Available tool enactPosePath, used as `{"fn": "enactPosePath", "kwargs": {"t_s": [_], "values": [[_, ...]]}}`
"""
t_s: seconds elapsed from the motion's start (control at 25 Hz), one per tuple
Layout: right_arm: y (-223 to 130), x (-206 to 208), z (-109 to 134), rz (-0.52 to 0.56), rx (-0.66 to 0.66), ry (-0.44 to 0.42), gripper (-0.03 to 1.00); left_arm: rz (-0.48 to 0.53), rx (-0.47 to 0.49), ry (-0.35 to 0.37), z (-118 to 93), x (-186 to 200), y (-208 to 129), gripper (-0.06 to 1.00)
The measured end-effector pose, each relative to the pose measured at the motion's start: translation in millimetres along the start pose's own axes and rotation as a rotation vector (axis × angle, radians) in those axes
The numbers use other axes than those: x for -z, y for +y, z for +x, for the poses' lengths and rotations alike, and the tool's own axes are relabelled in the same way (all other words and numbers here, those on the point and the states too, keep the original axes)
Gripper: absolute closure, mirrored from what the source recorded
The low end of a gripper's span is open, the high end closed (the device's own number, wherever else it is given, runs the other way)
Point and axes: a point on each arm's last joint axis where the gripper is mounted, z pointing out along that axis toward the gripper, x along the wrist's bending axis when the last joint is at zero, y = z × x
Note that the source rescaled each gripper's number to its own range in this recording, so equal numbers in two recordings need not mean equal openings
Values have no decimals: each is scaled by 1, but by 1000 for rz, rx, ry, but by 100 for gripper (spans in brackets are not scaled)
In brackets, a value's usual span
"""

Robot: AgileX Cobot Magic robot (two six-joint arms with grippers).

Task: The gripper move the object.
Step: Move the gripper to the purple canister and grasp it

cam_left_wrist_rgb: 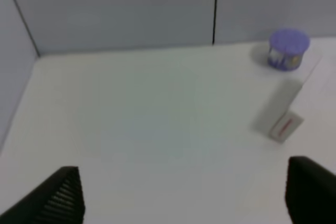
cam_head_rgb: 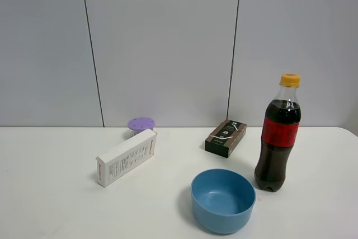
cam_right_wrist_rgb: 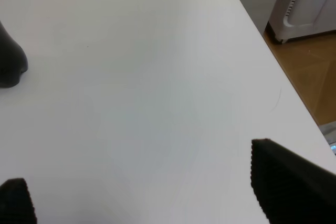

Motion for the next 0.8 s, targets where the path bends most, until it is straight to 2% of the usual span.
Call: {"fn": "enactPosePath", "kwargs": {"t_s": [0.28,0.44,0.64,0.8], "values": [[0,0,0,0,0,0,-3,-12,-92,-88,-8,-23,91,78],[0,0,0,0,0,0,-3,75,-103,-120,-10,-68,131,78],[0,0,0,0,0,0,-3,285,-104,-142,-12,-159,163,78],[0,0,0,0,0,0,-3,467,-130,-181,-19,-236,161,76]]}}
